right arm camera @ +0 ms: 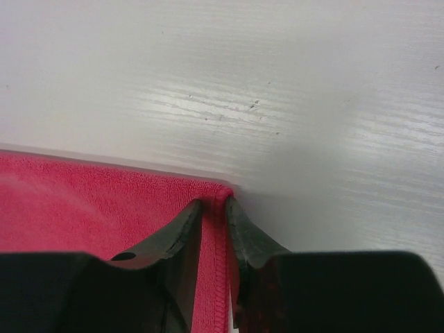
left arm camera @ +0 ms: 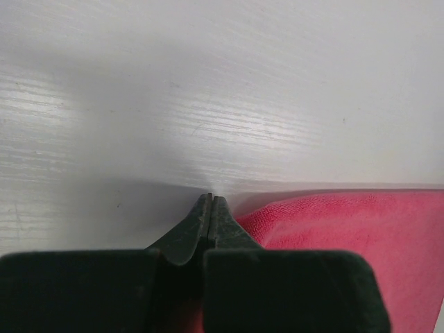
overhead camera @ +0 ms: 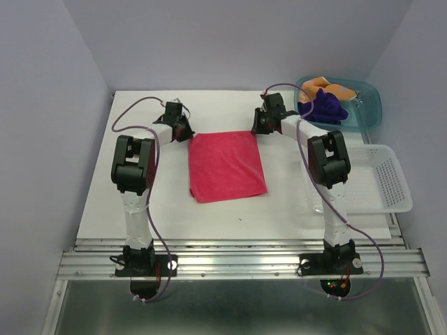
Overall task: Fold and stack the towels
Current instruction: Fold the towel
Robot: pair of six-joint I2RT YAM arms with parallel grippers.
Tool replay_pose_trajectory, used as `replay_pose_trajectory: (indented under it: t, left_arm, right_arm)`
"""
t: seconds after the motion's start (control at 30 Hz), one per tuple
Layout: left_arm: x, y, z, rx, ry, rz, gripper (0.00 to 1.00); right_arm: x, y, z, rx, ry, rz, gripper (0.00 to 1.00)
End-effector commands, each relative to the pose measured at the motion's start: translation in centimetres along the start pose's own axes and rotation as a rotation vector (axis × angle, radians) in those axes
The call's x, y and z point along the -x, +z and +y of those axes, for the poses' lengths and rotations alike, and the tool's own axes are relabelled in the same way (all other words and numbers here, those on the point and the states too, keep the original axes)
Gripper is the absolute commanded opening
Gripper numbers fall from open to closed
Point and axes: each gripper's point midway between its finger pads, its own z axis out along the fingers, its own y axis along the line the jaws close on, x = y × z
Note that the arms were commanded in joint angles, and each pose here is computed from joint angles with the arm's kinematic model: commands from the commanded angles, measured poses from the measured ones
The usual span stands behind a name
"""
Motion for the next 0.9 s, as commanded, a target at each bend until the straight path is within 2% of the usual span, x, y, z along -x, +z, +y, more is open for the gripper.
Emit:
replay_pose_trajectory:
  t: [0.0, 0.1, 0.13, 0.27, 0.43, 0.47, 0.63, 0.67, 0.7, 0.73, 0.87]
  left_arm:
    - [1.8, -1.2, -1.0, -0.035, 0.018, -0.043, 0.00]
    - [1.9, -1.9, -1.1, -0.037, 0.023, -0.049, 0.00]
    - [3.2, -2.8, -2.0, -0.065, 0.028, -0.094, 0.00]
    - [3.5, -5.2, -2.7, -0.112, 0.031, -0.138, 0.00]
    - [0.9, -7.4, -2.1, -0.134, 0.021, -0.132, 0.00]
    - [1.4, -8.3, -2.6, -0.154, 0.022, -0.162, 0.00]
    - [-0.8, -10.4, -1.7, -0.164, 0.006, -0.164, 0.00]
    - [-1.1, -10.7, -1.6, -0.169, 0.006, -0.167, 0.00]
    - [-2.4, -10.7, -1.0, -0.164, 0.001, -0.145, 0.00]
    - [-2.4, -11.5, -1.4, -0.184, 0.004, -0.160, 0.00]
    - [-4.1, -12.5, -1.2, -0.199, -0.005, -0.148, 0.00]
  right_arm:
    - [1.8, 0.3, 0.6, 0.035, 0.007, -0.053, 0.23]
    - [1.9, 0.0, 0.4, 0.015, 0.002, -0.055, 0.01]
    - [1.9, -0.1, 0.5, 0.019, 0.000, -0.057, 0.01]
    - [2.2, -1.8, 1.4, 0.058, -0.014, -0.085, 0.01]
    - [2.8, -5.9, 2.7, 0.111, -0.016, -0.147, 0.01]
    - [1.0, -5.9, 2.5, 0.121, -0.011, -0.113, 0.01]
    - [-1.6, -8.3, 2.3, 0.133, 0.012, -0.092, 0.01]
    - [-0.5, -9.1, 3.0, 0.149, 0.011, -0.125, 0.01]
    - [-2.2, -9.1, 2.5, 0.148, 0.024, -0.098, 0.01]
    - [-1.6, -10.3, 3.2, 0.172, 0.027, -0.129, 0.01]
    - [-3.4, -12.1, 3.9, 0.192, 0.022, -0.114, 0.01]
